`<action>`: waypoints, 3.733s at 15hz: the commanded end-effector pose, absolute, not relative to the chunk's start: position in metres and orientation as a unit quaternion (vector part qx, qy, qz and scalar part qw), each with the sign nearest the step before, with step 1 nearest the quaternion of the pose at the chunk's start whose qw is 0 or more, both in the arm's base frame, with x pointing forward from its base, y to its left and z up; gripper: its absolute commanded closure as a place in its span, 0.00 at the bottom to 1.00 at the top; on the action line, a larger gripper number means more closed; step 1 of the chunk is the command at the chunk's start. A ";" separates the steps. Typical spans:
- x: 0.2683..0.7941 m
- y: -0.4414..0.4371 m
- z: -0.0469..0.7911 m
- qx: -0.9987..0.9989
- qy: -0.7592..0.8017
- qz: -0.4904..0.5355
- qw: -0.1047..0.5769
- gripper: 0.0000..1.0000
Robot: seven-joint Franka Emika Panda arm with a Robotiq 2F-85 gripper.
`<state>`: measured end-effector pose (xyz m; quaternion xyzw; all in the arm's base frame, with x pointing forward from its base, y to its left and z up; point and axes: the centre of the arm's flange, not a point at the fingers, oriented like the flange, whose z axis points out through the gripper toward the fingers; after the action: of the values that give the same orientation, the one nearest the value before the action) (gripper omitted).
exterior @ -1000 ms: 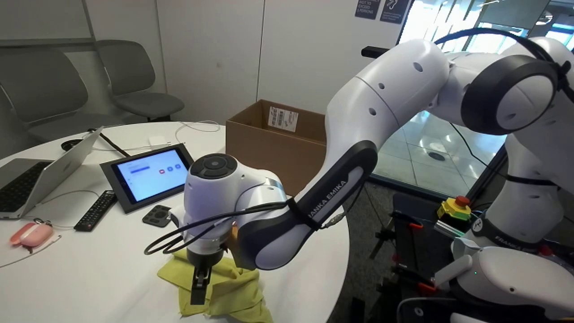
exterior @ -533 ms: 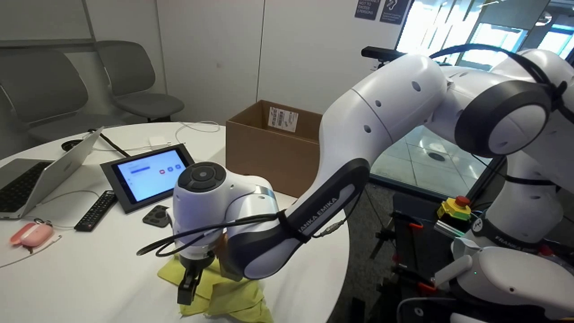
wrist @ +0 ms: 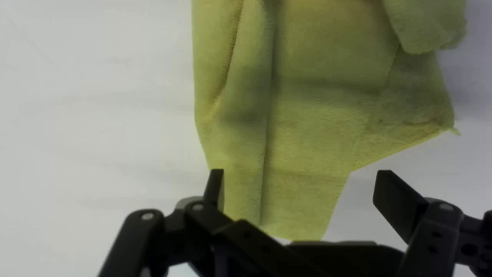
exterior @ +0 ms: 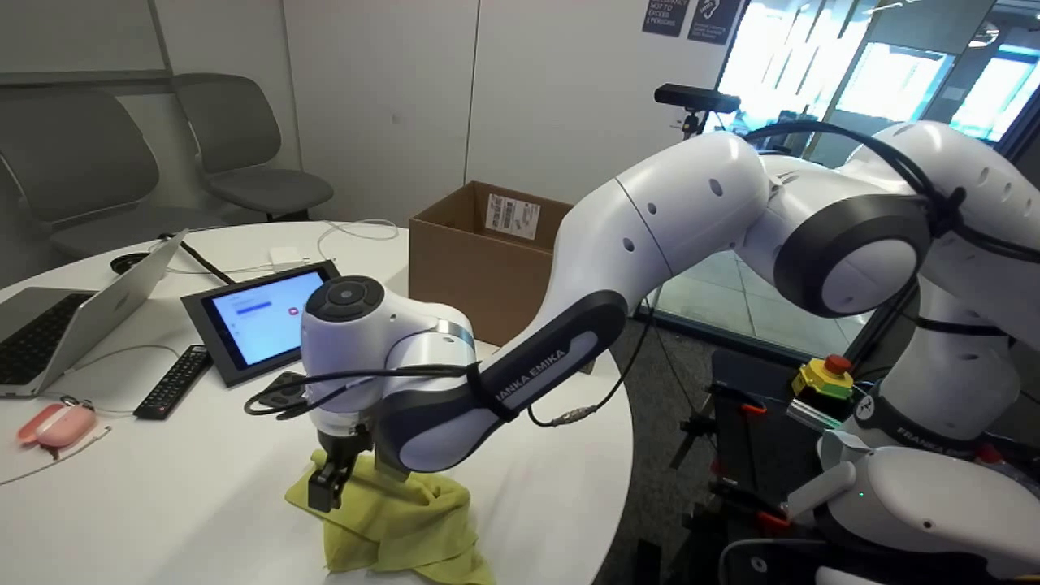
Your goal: Put the marker on the green towel, then wrap the marker in the towel and put it in the box
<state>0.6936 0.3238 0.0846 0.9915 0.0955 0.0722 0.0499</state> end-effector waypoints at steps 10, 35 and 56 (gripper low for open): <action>0.770 0.306 0.061 0.997 0.030 0.067 0.038 0.27; 0.785 0.215 0.047 0.988 -0.126 0.072 0.047 0.97; 0.741 0.225 0.103 0.974 -0.085 0.206 -0.041 0.98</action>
<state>0.7746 0.2426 0.0784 0.9725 -0.1350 0.1895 -0.0106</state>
